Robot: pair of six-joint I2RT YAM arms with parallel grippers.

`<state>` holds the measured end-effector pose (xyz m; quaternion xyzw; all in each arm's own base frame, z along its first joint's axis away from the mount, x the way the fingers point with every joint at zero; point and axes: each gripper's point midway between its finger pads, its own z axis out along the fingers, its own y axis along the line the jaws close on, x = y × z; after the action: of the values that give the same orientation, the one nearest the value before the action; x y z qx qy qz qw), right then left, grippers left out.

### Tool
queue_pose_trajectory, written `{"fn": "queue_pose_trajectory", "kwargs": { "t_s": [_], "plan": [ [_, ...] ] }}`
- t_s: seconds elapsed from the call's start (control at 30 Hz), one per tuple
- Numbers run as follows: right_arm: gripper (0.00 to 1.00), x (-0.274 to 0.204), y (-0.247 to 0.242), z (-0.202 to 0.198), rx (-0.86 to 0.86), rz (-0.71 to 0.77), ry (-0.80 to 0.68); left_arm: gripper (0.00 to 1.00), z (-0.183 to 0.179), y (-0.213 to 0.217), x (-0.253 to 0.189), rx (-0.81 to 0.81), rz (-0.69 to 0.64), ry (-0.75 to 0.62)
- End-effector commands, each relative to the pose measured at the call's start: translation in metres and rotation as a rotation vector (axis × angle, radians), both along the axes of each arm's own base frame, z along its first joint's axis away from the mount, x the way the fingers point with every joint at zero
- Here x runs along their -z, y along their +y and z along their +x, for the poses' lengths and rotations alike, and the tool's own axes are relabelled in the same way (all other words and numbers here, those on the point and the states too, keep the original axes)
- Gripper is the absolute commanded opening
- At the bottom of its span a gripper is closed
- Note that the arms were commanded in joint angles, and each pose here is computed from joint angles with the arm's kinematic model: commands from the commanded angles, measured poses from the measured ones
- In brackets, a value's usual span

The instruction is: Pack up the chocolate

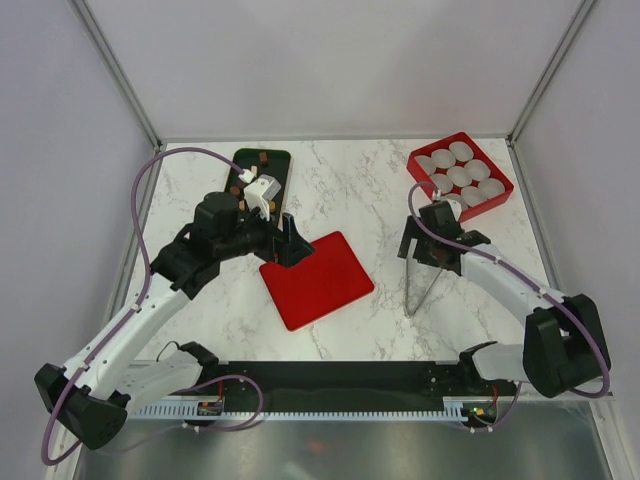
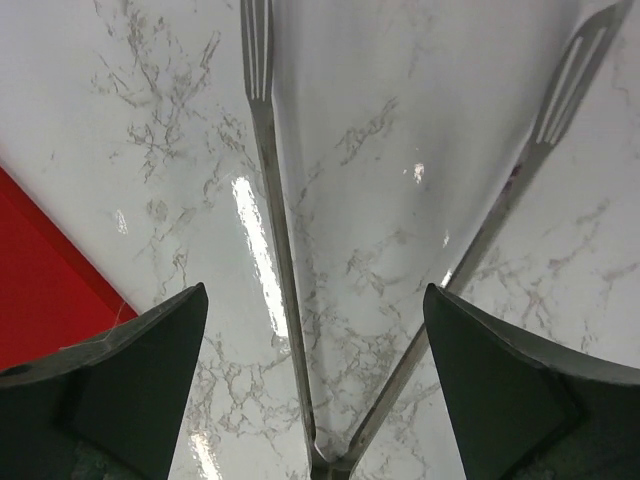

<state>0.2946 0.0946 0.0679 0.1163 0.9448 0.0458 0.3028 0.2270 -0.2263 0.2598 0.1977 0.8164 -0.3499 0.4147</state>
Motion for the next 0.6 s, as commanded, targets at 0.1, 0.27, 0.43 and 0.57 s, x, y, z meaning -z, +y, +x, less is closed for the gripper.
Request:
{"fn": "queue_pose_trajectory", "kwargs": {
  "t_s": [0.1, 0.27, 0.43, 0.57],
  "plan": [
    [0.98, -0.024, -0.023, -0.018, 0.265, 0.005, 0.022, 1.00, 0.003, -0.003, -0.023, 0.005, -0.040, -0.057],
    [0.98, -0.011, -0.022, -0.028, 0.311, 0.026, 0.072, 1.00, 0.002, -0.002, -0.025, 0.000, -0.041, -0.066],
    [0.98, 0.003, -0.019, -0.028, 0.273, 0.033, 0.068, 1.00, 0.003, -0.001, -0.025, -0.007, -0.037, -0.068],
    [0.98, 0.007, -0.008, -0.027, 0.186, 0.064, 0.049, 1.00, 0.003, -0.001, -0.025, -0.004, -0.039, -0.069]
  ]
}}
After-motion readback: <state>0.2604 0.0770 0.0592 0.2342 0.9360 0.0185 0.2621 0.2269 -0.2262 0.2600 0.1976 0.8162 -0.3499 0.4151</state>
